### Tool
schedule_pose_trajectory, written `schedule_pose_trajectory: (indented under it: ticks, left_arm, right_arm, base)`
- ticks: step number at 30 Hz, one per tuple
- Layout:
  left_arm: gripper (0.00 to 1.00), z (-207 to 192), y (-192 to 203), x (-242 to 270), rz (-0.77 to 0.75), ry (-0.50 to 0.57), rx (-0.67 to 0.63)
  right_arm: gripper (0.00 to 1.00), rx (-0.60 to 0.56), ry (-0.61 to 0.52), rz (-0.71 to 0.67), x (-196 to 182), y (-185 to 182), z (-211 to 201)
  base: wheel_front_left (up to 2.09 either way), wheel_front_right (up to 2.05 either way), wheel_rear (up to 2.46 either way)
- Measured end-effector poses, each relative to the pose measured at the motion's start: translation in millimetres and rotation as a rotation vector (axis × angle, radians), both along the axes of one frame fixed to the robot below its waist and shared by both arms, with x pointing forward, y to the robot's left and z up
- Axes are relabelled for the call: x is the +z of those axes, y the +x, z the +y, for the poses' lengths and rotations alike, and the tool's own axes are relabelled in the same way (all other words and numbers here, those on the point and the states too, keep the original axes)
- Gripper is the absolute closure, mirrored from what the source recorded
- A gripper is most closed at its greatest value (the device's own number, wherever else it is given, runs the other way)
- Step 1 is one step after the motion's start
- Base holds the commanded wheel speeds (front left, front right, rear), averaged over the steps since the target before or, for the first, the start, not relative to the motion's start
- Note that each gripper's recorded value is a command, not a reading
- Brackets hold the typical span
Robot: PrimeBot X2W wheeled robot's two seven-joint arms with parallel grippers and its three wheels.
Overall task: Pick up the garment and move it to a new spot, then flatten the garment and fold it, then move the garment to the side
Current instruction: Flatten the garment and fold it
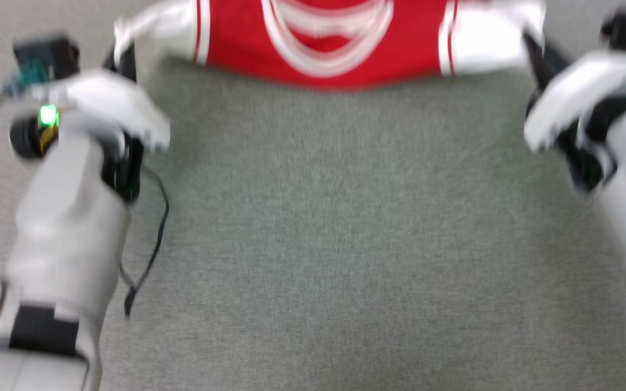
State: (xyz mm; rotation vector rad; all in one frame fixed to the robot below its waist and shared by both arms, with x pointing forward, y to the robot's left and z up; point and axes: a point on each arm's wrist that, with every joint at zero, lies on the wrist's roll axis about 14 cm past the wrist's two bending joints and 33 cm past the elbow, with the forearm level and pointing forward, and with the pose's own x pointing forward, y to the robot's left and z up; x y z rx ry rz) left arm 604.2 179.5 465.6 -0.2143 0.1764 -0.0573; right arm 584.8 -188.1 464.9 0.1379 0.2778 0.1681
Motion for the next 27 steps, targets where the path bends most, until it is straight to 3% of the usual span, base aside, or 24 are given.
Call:
schedule_pose_trajectory:
  ticks: [11, 20, 27]
  left_arm:
    - [1.0, 41, -116, -5, -0.025, -0.008, 0.103]
    - [1.0, 50, -208, -24, 0.006, -0.014, 0.171]
    - [1.0, 41, -256, -34, 0.073, -0.019, 0.176]
  right_arm:
    - [1.0, -0.036, 0.07, -0.011, -1, -98, -21]
    - [1.0, -0.053, 0.097, 0.003, -23, -173, -32]
    - [1.0, -0.069, 0.093, 0.06, -54, -226, -35]
  base:
    - [0.0, 0.0, 0.0]
    - [0.0, 0.0, 0.0]
    - [0.0, 0.0, 0.0]
